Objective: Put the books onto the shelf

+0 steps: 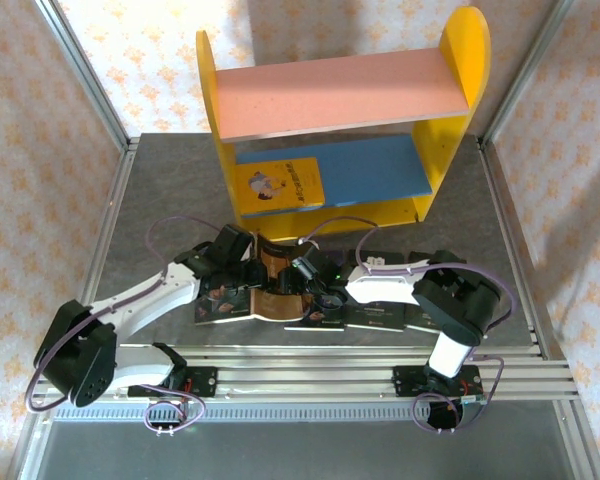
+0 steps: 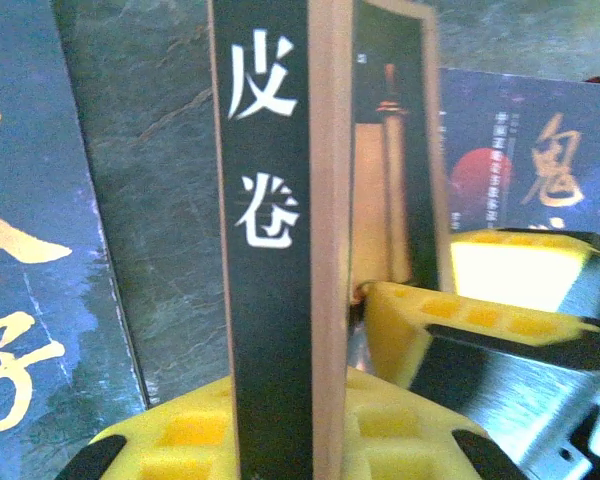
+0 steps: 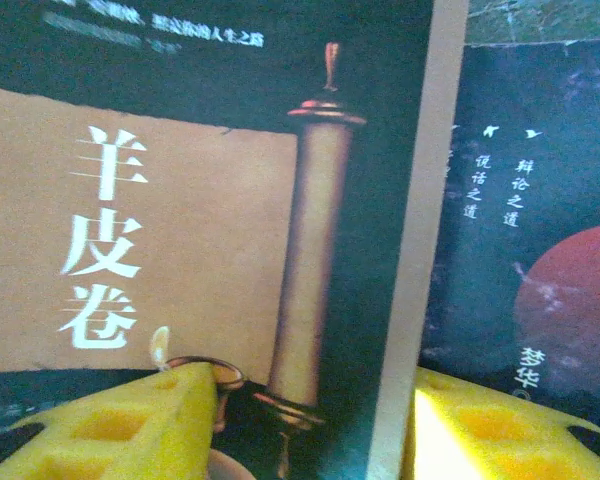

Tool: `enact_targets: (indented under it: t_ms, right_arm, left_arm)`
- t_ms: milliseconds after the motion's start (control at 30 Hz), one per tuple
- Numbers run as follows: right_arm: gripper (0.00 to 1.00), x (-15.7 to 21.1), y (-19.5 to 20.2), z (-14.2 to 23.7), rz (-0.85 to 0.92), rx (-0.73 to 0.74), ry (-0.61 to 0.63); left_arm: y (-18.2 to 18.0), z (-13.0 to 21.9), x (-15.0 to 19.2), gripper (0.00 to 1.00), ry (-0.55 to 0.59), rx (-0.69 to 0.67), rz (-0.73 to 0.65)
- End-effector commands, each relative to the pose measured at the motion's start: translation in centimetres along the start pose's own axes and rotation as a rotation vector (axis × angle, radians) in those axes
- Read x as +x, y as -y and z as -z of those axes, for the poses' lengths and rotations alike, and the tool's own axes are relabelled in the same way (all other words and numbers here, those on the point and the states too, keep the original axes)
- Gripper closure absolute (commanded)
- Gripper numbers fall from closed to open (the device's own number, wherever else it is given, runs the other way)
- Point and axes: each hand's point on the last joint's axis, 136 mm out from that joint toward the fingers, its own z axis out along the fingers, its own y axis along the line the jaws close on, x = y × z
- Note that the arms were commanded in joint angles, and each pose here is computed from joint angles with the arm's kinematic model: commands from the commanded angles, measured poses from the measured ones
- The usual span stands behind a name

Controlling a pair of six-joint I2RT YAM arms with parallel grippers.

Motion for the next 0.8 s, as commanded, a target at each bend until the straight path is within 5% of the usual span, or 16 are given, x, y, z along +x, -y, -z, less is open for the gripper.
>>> enact_targets:
  t_ms: [0,233,767]
  right_arm:
    - [0.49,4.3,5.7,0.2,0.005,0.201,-0.129]
    - [0.47,0.7,4.6,3.3,-0.114,0.075,-0.037]
    - [0.31,-8.2,4.9,20.3,-0.228,-0.063,0.476]
  left_arm:
    - [3.6,3.1,-2.0,1.00,0.096,0.121,-0.105]
    - [6.7,8.9,-2.8,1.00,0.251,0.252,-0.215]
    - [14.3,20.8,-8.0,1.00,0.647,0.572,-0.217]
